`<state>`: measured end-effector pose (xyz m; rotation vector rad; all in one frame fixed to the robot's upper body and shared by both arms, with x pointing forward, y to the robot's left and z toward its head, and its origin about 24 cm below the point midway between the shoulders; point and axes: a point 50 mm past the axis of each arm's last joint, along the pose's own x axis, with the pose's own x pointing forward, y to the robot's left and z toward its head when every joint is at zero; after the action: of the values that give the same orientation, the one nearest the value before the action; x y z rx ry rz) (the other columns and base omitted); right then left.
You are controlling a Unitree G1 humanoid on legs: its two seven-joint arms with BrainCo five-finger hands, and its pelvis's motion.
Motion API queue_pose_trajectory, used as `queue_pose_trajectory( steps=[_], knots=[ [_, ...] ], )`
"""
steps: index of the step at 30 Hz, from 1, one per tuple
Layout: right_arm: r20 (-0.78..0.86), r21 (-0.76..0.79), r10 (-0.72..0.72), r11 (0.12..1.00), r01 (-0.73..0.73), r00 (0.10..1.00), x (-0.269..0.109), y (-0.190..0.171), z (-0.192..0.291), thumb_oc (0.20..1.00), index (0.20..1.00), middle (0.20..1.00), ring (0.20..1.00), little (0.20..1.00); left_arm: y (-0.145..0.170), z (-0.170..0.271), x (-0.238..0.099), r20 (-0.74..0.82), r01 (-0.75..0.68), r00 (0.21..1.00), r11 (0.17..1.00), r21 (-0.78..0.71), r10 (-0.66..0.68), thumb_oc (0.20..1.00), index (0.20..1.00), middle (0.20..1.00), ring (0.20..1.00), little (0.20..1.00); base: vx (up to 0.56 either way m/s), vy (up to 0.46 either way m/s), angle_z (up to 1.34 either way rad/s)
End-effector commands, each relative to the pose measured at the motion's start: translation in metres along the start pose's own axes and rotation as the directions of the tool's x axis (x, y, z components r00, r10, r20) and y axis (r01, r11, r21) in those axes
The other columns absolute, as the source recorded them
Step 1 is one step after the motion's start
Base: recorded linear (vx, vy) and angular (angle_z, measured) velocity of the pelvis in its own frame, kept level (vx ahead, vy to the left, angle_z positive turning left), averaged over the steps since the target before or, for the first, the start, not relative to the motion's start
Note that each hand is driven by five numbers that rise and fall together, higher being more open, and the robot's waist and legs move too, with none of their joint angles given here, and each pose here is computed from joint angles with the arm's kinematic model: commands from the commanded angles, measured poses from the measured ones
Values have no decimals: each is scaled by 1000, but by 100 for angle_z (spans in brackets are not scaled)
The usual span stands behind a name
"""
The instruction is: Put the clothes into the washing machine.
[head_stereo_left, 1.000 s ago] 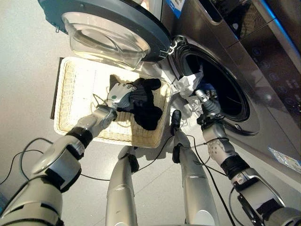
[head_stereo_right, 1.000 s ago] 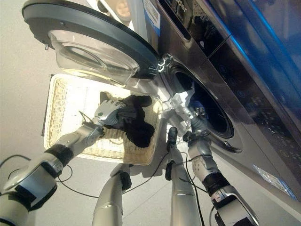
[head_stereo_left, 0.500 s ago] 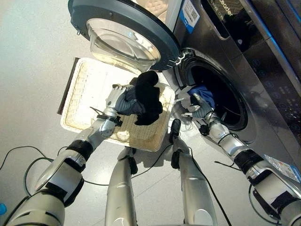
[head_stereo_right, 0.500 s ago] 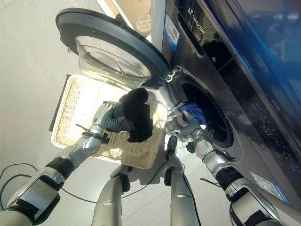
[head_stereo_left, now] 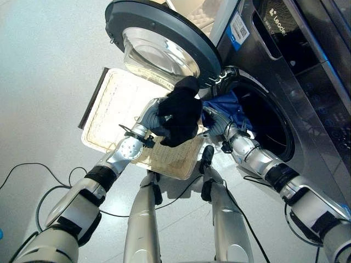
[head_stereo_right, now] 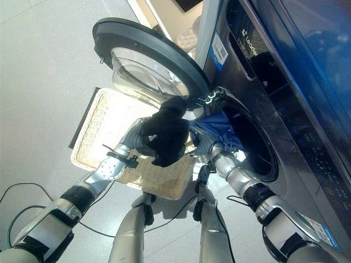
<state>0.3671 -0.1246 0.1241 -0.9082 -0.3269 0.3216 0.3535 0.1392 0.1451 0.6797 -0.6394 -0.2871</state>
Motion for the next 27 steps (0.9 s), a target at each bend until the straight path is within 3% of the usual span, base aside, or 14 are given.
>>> queue_pose_trajectory(
  steps=[1, 11, 19, 27],
  knots=[
    [132, 89, -58, 995, 46, 990, 11, -22, 28, 1000, 1000, 1000, 1000, 1000, 0, 38, 18, 195, -20, 980, 990, -137, 46, 200, 200, 200, 200, 200, 7, 3, 5],
    [145, 388, -18, 921, -40, 989, 13, -11, 37, 1000, 1000, 1000, 1000, 1000, -12, 56, 26, 263, 113, 964, 944, -310, -29, 200, 200, 200, 200, 200, 7, 4, 2],
    [181, 688, -65, 721, -79, 981, 13, -9, 37, 1000, 1000, 1000, 1000, 1000, -35, 71, 33, 337, 335, 922, 827, -452, -190, 200, 200, 200, 200, 200, 0, 0, 0],
    [215, 737, -89, 669, -101, 973, 13, -11, 41, 1000, 1000, 1000, 1000, 1000, -43, 71, 34, 327, 378, 914, 800, -465, -241, 200, 200, 200, 200, 200, 0, 0, 0]
  ],
)
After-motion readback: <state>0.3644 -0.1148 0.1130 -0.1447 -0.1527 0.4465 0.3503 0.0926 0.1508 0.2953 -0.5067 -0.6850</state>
